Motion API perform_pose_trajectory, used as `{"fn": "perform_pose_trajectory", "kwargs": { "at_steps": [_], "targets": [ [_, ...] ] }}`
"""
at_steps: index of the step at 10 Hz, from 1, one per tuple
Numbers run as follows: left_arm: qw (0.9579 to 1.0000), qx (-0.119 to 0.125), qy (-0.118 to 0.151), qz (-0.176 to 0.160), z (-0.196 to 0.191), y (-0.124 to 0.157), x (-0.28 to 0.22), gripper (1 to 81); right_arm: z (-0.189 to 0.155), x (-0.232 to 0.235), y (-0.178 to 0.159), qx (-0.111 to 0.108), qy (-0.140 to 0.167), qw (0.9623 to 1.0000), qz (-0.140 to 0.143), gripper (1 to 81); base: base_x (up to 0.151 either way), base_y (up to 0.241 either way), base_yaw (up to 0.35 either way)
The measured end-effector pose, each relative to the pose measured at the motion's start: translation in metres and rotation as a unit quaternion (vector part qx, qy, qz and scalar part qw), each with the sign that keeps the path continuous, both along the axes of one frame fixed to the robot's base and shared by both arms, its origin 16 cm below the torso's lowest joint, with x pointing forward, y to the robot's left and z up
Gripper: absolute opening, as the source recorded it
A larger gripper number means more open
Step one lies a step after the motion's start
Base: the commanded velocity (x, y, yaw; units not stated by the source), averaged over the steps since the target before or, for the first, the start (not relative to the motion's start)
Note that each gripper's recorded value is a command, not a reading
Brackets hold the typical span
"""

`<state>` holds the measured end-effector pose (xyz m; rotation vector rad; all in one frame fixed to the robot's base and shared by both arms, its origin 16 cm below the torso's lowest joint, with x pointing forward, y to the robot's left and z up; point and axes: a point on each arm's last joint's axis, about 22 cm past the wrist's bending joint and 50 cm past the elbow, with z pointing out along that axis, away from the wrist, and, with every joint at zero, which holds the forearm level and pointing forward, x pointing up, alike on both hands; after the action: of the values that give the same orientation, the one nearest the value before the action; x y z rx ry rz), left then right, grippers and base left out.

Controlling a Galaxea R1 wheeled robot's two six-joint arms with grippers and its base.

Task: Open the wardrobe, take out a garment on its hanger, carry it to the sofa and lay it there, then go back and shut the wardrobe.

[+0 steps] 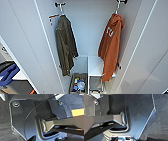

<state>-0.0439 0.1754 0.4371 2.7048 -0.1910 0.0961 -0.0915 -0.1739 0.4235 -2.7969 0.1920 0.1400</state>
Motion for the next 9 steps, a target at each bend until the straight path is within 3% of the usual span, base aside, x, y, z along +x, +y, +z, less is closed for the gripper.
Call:
{"fn": "perform_pose_trajectory", "kwargs": {
  "at_steps": [2, 3, 6, 9],
  "targets": [
    [0.9986, 0.046, 0.026, -0.010, -0.011, 0.025, -0.032, 81.1, 0.002, -0.015, -0.001, -0.005, 0.009, 0.9999, 0.003, 81.1, 0.000, 0.000, 0.000],
    [0.9981, 0.054, 0.028, -0.011, -0.013, 0.022, -0.033, 81.1, 0.001, -0.013, 0.001, -0.004, 0.007, 1.0000, 0.003, 81.1, 0.000, 0.000, 0.000],
    [0.9989, 0.038, 0.026, -0.004, -0.012, -0.013, -0.029, 81.1, 0.002, -0.016, 0.015, 0.003, 0.012, 0.9996, 0.024, 81.1, 0.000, 0.000, 0.000],
    [0.9982, 0.053, 0.029, -0.006, -0.014, 0.009, -0.032, 81.1, 0.004, -0.017, 0.028, 0.011, 0.012, 0.9996, 0.023, 81.1, 0.000, 0.000, 0.000]
  ]
}}
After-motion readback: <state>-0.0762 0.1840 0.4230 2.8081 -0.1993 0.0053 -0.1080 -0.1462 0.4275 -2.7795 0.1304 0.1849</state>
